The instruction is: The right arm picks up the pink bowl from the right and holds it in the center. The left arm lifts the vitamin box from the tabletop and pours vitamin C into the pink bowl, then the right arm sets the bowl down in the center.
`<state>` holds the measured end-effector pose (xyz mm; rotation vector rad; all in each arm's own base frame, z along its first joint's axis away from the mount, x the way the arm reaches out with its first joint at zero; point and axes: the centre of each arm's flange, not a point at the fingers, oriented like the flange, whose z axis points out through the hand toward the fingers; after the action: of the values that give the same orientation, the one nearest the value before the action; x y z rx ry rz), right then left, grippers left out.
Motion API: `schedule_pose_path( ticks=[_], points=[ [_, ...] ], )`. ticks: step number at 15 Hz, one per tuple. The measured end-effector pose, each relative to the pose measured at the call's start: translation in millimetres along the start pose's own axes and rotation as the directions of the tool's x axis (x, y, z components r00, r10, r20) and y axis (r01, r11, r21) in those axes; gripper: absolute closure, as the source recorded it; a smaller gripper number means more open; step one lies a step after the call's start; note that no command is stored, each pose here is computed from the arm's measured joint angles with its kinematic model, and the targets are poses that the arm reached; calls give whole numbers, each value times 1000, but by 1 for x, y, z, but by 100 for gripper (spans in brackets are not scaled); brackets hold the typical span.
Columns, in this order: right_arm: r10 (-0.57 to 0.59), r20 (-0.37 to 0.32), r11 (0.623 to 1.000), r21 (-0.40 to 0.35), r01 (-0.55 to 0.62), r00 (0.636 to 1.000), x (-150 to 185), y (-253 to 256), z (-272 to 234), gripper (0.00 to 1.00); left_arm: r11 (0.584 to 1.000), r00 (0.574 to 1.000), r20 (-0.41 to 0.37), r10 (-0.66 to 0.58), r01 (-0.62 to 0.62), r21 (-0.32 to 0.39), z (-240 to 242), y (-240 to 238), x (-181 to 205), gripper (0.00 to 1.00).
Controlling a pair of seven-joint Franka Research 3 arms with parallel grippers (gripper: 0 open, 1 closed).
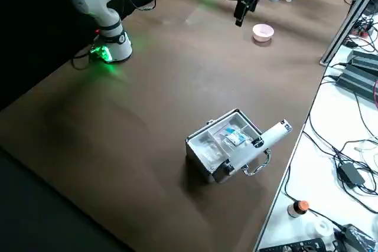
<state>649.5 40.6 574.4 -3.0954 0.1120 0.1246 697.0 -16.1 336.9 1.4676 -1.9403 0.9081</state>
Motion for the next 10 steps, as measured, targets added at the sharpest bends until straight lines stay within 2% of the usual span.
schedule_pose_path(
  ticks=[3,8,9,10],
  points=[
    [-4,-42,999,-39,3,999,-15,3,-28,0,999,996,81,-31,34,-40,26,-15,48,0],
    [14,-73,999,-41,-17,997,-43,19,-58,0,994,977,197,-79,91,-56,55,-34,108,0],
    [13,-84,999,-41,-17,996,-49,20,-60,0,995,968,241,-68,84,-56,54,-37,115,0],
    [7,-111,999,-41,-11,994,-63,19,-61,0,996,943,331,-32,57,-65,48,-39,127,0]
  ],
)
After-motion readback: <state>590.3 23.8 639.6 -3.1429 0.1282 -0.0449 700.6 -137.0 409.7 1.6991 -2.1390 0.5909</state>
